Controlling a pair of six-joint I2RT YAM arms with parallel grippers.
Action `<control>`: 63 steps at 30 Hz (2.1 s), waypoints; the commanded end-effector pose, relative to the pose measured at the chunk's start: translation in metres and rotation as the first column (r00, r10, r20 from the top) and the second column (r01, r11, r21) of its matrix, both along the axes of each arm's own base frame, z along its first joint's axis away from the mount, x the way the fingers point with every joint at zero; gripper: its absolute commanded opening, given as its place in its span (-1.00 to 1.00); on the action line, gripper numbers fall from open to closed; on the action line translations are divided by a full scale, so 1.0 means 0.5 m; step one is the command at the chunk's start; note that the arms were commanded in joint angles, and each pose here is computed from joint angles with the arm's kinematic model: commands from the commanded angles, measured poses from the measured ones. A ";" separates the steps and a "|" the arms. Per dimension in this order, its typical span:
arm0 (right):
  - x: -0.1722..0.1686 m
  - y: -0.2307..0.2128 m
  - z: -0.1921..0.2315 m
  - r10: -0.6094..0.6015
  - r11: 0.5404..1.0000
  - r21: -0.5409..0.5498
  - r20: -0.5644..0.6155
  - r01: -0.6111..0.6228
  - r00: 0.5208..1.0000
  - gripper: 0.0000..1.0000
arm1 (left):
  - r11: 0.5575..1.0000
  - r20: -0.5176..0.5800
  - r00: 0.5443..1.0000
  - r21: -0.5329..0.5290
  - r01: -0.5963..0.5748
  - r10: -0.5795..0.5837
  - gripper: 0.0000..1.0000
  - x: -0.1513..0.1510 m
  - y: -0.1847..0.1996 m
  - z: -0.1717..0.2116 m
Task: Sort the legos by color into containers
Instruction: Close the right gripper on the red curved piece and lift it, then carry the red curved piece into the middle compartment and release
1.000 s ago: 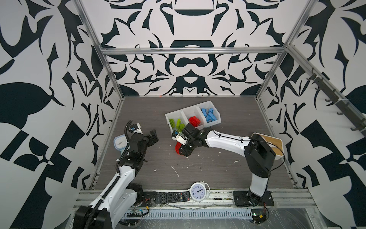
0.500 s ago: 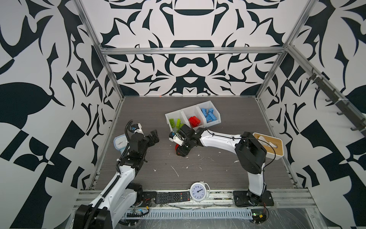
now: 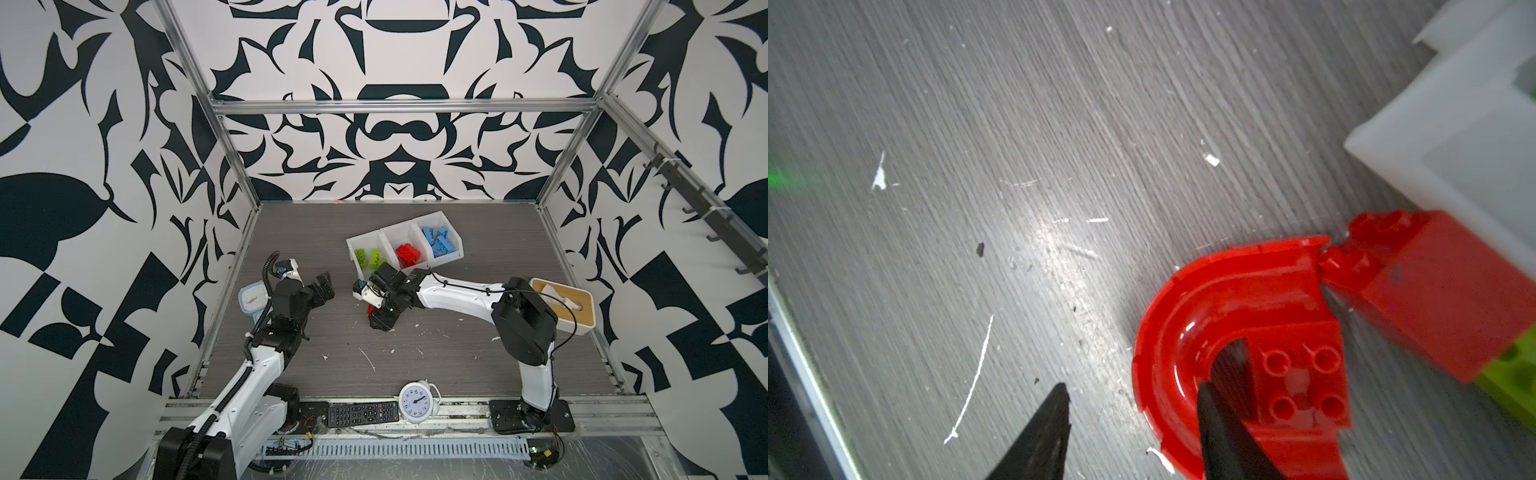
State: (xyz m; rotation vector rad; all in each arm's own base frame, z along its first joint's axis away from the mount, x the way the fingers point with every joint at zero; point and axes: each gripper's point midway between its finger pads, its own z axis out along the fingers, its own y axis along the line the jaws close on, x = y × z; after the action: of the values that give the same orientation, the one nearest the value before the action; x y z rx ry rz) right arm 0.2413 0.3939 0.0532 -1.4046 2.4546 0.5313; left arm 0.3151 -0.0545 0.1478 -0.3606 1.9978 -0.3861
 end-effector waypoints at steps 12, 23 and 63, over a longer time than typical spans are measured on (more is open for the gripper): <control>0.008 -0.007 -0.040 0.037 0.986 -0.166 0.099 -0.020 0.994 -0.02 | 1.000 0.016 1.000 -0.009 -0.007 0.007 1.00 0.002 0.003 0.013; 0.010 -0.009 -0.044 0.041 0.982 -0.191 0.151 -0.012 0.988 -0.26 | 1.000 0.016 1.000 -0.009 -0.007 0.008 1.00 0.002 0.003 0.013; 0.299 -0.153 0.300 -0.291 0.939 0.251 0.222 0.234 0.930 -0.53 | 1.000 0.003 1.000 -0.015 0.016 -0.016 1.00 0.007 -0.007 0.008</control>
State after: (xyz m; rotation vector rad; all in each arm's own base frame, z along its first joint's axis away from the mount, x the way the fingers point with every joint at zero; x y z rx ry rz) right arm 0.3761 0.3117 0.1796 -0.9600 2.3168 0.4497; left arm 0.3152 -0.0570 0.1434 -0.3535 2.0157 -0.3951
